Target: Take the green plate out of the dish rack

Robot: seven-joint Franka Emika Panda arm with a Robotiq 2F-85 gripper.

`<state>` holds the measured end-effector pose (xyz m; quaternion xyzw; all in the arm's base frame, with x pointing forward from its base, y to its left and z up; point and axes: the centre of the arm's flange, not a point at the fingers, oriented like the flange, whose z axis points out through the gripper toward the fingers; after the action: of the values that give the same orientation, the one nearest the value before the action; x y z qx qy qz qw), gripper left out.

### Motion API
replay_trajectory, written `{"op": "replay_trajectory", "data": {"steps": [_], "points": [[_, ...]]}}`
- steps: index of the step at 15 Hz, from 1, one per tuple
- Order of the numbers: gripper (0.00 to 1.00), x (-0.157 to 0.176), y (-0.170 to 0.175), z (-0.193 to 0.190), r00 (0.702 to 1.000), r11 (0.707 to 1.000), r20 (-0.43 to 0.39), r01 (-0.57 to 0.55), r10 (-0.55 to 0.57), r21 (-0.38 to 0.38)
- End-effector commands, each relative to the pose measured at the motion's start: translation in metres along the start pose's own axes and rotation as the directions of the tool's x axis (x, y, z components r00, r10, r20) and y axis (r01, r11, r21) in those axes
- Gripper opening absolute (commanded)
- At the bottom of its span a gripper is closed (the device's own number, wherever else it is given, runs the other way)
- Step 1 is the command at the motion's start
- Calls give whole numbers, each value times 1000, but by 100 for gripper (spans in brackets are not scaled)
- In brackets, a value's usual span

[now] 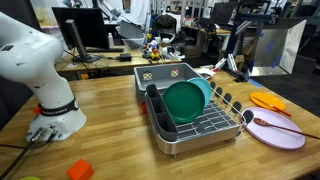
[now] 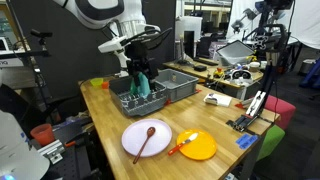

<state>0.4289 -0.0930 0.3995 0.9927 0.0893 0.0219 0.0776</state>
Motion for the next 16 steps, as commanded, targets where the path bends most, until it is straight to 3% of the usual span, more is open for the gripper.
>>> {"op": "replay_trajectory", "data": {"steps": [1, 6, 11, 12, 13, 16], "points": [[100, 0, 0, 0, 1000, 1000, 0, 0, 0, 0], [100, 17, -53, -6, 988, 987, -33, 151, -153, -56], [100, 40, -133, -17, 934, 935, -118, 318, -338, -159], [100, 43, -139, -22, 923, 930, -161, 321, -349, -177], [100, 41, -138, -26, 936, 939, -118, 315, -331, -136], [100, 44, -142, -29, 927, 934, -148, 322, -345, -157]]}}
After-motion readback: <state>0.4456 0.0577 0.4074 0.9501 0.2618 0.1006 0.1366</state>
